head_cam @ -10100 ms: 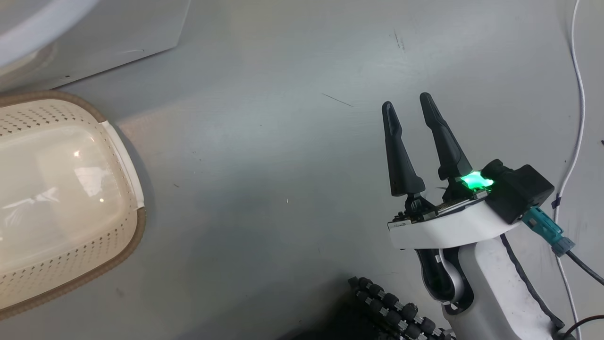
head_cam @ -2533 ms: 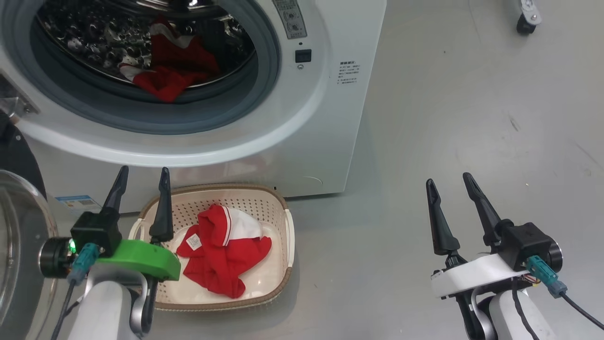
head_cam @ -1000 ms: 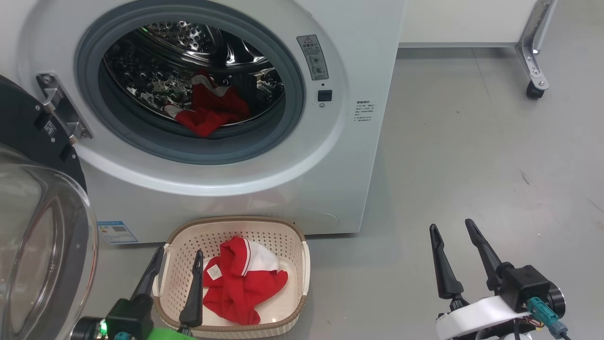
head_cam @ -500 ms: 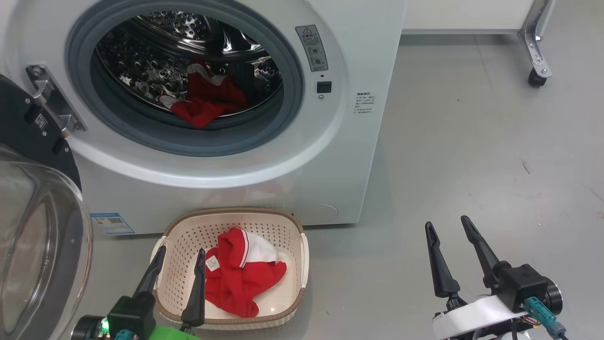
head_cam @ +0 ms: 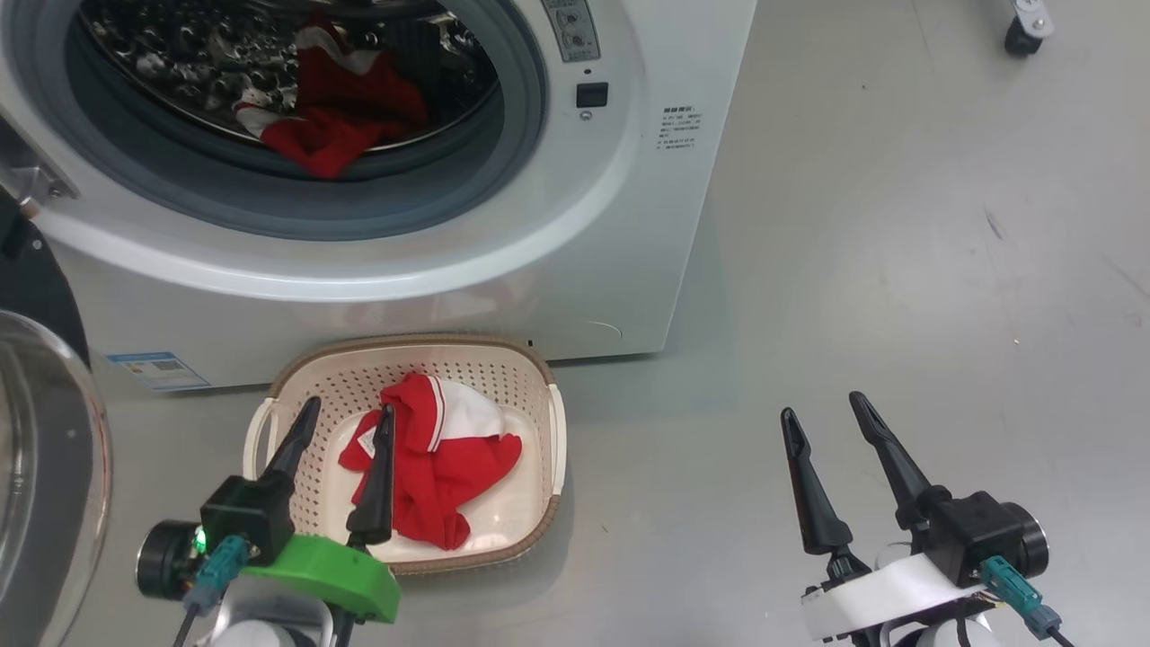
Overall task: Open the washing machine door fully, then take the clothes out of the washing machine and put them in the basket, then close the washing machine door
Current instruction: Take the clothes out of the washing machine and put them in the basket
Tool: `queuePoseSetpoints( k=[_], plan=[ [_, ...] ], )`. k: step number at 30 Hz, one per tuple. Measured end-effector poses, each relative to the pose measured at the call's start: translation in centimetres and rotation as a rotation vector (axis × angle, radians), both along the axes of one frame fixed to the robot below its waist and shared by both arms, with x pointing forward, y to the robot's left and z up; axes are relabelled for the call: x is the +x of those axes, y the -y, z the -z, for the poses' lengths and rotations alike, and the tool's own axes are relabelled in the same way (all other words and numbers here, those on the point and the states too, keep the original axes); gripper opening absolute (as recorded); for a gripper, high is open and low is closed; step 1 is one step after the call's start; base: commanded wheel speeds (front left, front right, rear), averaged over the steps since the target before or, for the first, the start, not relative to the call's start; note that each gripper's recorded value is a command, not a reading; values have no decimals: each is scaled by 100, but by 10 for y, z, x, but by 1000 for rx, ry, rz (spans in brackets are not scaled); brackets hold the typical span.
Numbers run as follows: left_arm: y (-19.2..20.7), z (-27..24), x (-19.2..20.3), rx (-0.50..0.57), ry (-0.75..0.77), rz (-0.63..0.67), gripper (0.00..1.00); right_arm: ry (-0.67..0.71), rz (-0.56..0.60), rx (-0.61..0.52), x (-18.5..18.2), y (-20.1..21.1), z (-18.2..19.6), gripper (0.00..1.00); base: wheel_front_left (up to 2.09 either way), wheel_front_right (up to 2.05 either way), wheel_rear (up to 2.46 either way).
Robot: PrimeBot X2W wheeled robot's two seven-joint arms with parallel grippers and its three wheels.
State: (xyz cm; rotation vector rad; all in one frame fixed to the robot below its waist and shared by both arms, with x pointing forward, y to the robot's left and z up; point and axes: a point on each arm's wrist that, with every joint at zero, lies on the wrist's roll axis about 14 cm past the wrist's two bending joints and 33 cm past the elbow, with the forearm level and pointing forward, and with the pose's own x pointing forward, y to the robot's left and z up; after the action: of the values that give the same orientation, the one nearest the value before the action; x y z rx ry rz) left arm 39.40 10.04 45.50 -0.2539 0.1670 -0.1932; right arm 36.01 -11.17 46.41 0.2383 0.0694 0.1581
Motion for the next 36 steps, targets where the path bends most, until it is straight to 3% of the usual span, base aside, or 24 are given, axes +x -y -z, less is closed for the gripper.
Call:
queuePoseSetpoints(
  k=[9,18,36],
  plan=[
    [21,20,48,3,-62,87,100,-16,17,16,17,5,7,100,0,0,0],
    [27,36,122,92,-115,183,100,-32,52,52,39,14,15,100,0,0,0],
    [10,73,250,287,-277,230,100,-73,121,116,75,32,37,100,0,0,0]
  ],
)
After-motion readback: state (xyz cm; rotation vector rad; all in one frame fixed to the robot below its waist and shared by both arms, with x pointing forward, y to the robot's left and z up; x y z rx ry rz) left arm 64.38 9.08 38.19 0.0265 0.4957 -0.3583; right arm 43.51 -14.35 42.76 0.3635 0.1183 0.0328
